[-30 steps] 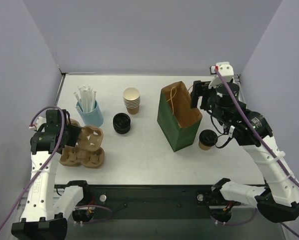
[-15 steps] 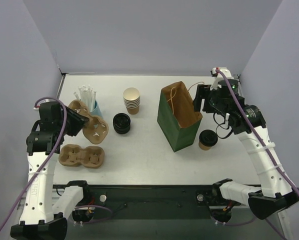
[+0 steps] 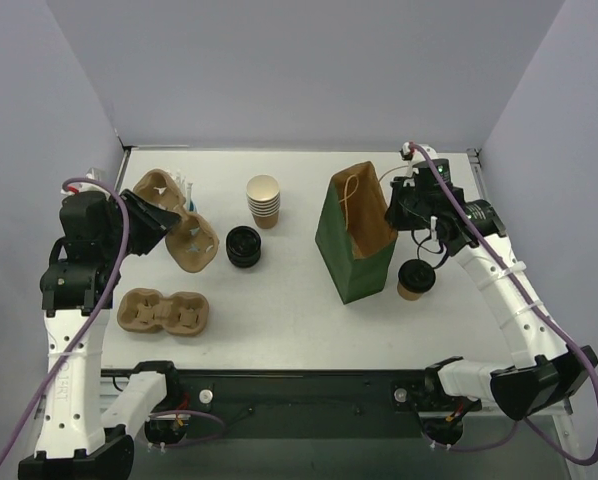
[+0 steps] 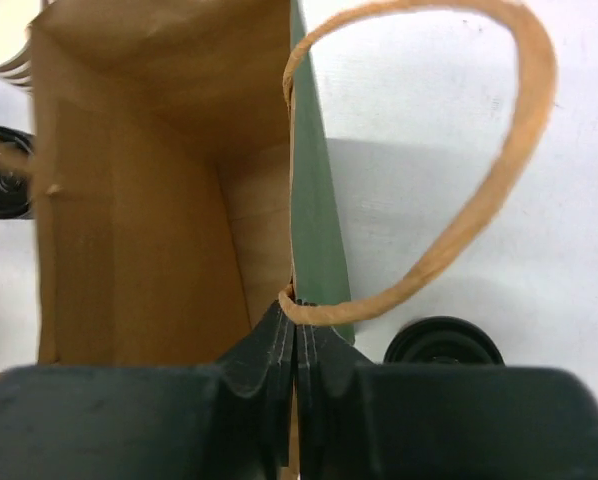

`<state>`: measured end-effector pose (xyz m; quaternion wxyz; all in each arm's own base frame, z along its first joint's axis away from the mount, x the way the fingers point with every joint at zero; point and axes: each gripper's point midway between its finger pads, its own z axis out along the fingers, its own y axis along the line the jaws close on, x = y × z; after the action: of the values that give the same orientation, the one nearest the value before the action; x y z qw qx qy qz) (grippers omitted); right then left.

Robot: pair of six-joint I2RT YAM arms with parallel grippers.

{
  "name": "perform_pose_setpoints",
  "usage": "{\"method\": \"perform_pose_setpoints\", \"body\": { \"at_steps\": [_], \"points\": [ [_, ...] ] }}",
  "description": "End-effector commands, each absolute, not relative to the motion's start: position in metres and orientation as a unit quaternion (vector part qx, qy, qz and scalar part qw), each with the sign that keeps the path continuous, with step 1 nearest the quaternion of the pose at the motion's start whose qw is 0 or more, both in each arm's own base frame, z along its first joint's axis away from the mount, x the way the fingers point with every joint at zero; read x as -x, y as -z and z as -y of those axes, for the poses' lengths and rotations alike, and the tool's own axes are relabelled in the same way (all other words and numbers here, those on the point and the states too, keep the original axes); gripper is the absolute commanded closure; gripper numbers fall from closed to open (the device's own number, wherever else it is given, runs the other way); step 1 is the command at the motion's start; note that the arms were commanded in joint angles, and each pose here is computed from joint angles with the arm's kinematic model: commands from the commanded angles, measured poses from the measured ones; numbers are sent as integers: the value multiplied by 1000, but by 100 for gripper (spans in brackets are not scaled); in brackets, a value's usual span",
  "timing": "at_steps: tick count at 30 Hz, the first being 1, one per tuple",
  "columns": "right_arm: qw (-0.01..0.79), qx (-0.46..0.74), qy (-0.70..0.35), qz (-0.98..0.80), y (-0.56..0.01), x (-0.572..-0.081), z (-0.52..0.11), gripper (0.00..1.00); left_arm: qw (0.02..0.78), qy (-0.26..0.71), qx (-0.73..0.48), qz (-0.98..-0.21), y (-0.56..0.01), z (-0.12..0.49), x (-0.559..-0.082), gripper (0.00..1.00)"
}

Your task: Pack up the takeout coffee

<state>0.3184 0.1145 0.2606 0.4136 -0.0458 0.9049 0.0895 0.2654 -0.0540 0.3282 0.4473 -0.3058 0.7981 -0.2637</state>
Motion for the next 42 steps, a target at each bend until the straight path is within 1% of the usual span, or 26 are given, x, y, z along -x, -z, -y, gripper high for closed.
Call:
{"method": "perform_pose_setpoints", "body": {
  "at_steps": [1, 6, 8, 10, 16, 19, 23, 25, 27, 32, 35, 36, 38, 40, 41, 42],
  "points": [
    [422, 53, -102, -899, -266, -313, -140, 100, 482, 284, 269, -784, -358, 60, -267, 79],
    [443, 41, -136, -885, -280, -307, -174, 100, 490, 288, 252, -783, -370, 62, -265, 80],
    [456, 41, -158, -875, -289, -304, -192, 100, 495, 289, 248, -781, -379, 62, -265, 80],
    [470, 15, -168, -867, -293, -306, -201, 100, 504, 293, 239, -777, -391, 64, -264, 80],
    [489, 2, -192, -851, -303, -296, -244, 100, 521, 297, 229, -767, -418, 64, -263, 82],
    [490, -12, -188, -851, -299, -296, -251, 100, 531, 317, 214, -756, -434, 70, -261, 83],
    [486, -48, -219, -845, -295, -296, -258, 100, 537, 339, 203, -745, -447, 77, -259, 85],
    [498, -61, -241, -831, -304, -296, -262, 100, 538, 341, 204, -744, -449, 78, -262, 88],
    [494, -76, -253, -828, -302, -295, -265, 100, 532, 351, 189, -747, -451, 88, -261, 90],
    [487, -106, -266, -825, -291, -294, -271, 100, 531, 351, 180, -750, -453, 105, -269, 90],
    [488, -118, -263, -824, -284, -295, -268, 100, 527, 357, 159, -755, -458, 125, -269, 90],
    [489, -119, -262, -824, -283, -294, -267, 98, 521, 363, 145, -759, -459, 137, -266, 90],
    [496, -124, -257, -820, -285, -294, -260, 89, 519, 350, 144, -766, -458, 142, -270, 90],
    [504, -124, -254, -816, -289, -293, -254, 85, 509, 349, 130, -776, -454, 156, -271, 90],
    [509, -121, -246, -816, -290, -293, -250, 79, 515, 346, 131, -774, -456, 158, -272, 90],
    [512, -122, -241, -816, -292, -292, -244, 75, 514, 346, 126, -775, -456, 162, -272, 90]
  ]
}}
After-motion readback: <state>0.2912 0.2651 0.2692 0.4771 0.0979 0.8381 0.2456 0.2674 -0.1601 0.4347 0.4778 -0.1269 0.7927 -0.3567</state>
